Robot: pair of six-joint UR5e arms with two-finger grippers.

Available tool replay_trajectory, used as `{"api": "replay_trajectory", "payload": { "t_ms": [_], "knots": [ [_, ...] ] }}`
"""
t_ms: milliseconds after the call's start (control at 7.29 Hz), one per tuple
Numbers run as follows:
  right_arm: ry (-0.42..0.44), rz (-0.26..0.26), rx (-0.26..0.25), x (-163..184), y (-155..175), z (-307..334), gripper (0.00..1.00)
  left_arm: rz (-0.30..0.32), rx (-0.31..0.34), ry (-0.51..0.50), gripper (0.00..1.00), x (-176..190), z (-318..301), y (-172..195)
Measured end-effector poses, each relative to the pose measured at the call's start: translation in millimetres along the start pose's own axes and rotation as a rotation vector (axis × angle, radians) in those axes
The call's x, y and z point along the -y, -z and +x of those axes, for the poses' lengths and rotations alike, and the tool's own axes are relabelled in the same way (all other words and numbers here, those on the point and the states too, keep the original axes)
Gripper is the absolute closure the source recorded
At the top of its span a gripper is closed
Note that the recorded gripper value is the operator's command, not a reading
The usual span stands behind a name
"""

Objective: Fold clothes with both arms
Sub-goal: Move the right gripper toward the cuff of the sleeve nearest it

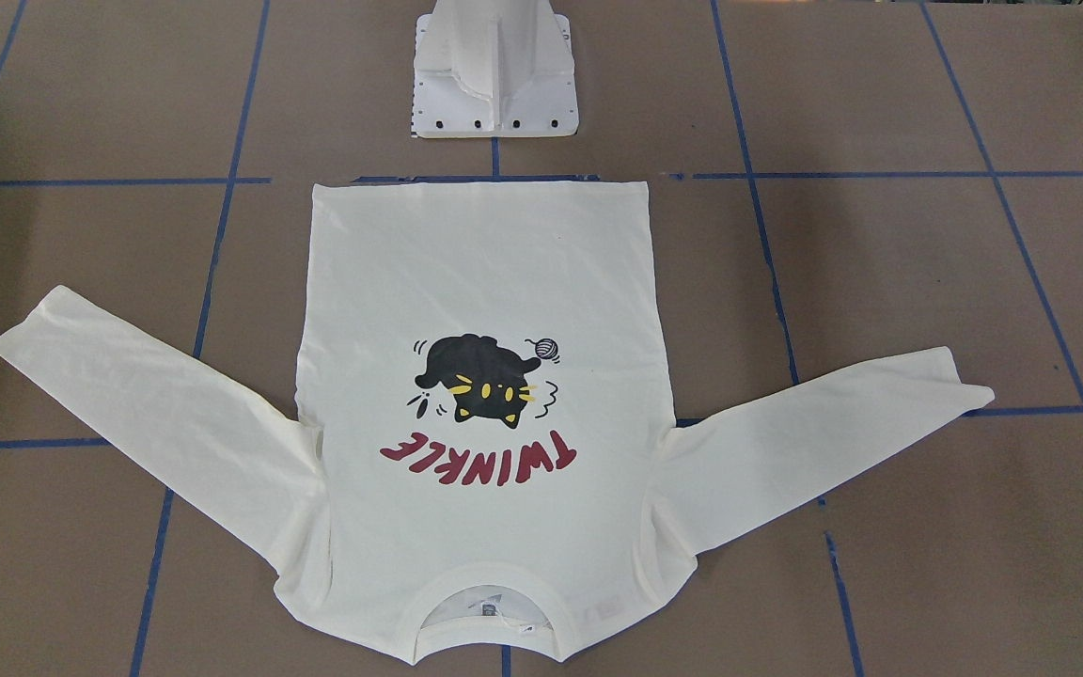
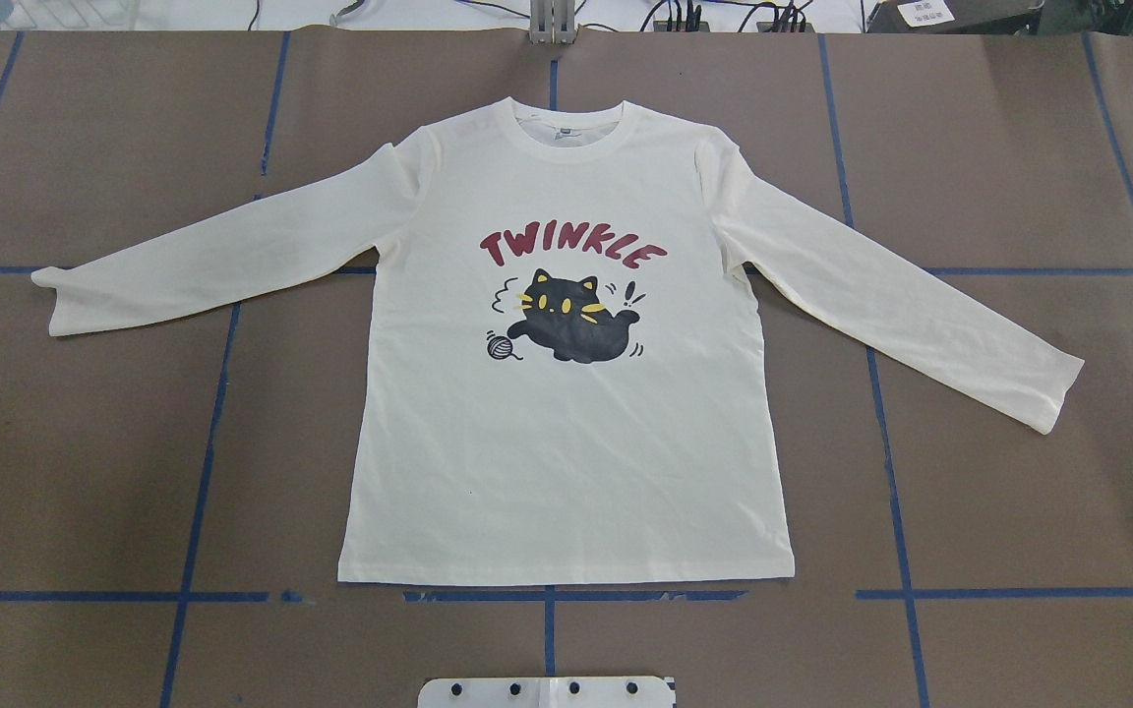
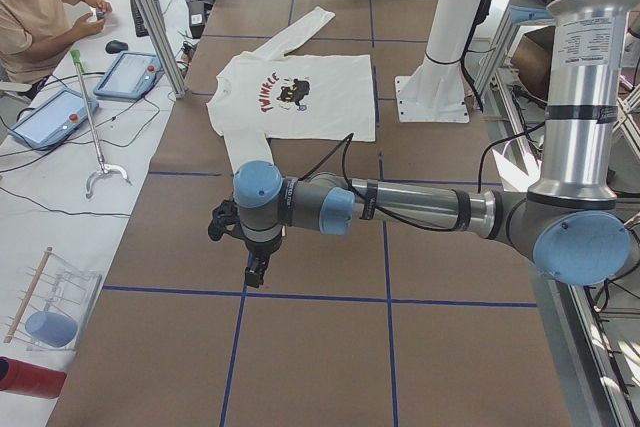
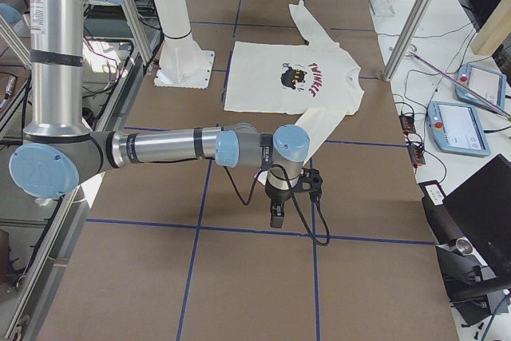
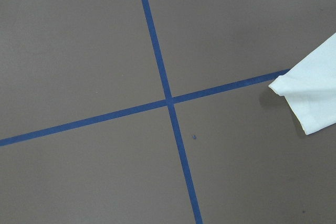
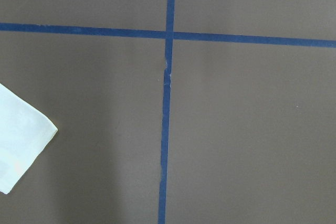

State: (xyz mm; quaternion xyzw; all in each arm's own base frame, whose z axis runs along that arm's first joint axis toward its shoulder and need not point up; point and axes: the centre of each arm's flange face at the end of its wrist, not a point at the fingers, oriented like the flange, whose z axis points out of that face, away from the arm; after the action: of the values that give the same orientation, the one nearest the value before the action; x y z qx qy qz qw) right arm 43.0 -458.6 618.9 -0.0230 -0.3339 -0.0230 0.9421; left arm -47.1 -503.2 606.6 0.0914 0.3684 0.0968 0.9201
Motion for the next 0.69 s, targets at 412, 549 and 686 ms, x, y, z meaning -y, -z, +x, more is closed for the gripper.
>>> {"api": "replay_trajectory", "payload": {
  "t_ms": [412,549,686],
  "knots": [
    [0.009,0.011,0.002,5,5,-5,0.0,0.033,0.031,-0.048,0.0,12,8,4],
    [0.019,0.025,0.002,9,12,-10,0.0,0.058,0.037,-0.072,0.0,19,15,11],
    [0.039,0.05,0.002,20,24,-20,0.0,0.098,0.043,-0.109,0.0,28,23,20]
  ]
}}
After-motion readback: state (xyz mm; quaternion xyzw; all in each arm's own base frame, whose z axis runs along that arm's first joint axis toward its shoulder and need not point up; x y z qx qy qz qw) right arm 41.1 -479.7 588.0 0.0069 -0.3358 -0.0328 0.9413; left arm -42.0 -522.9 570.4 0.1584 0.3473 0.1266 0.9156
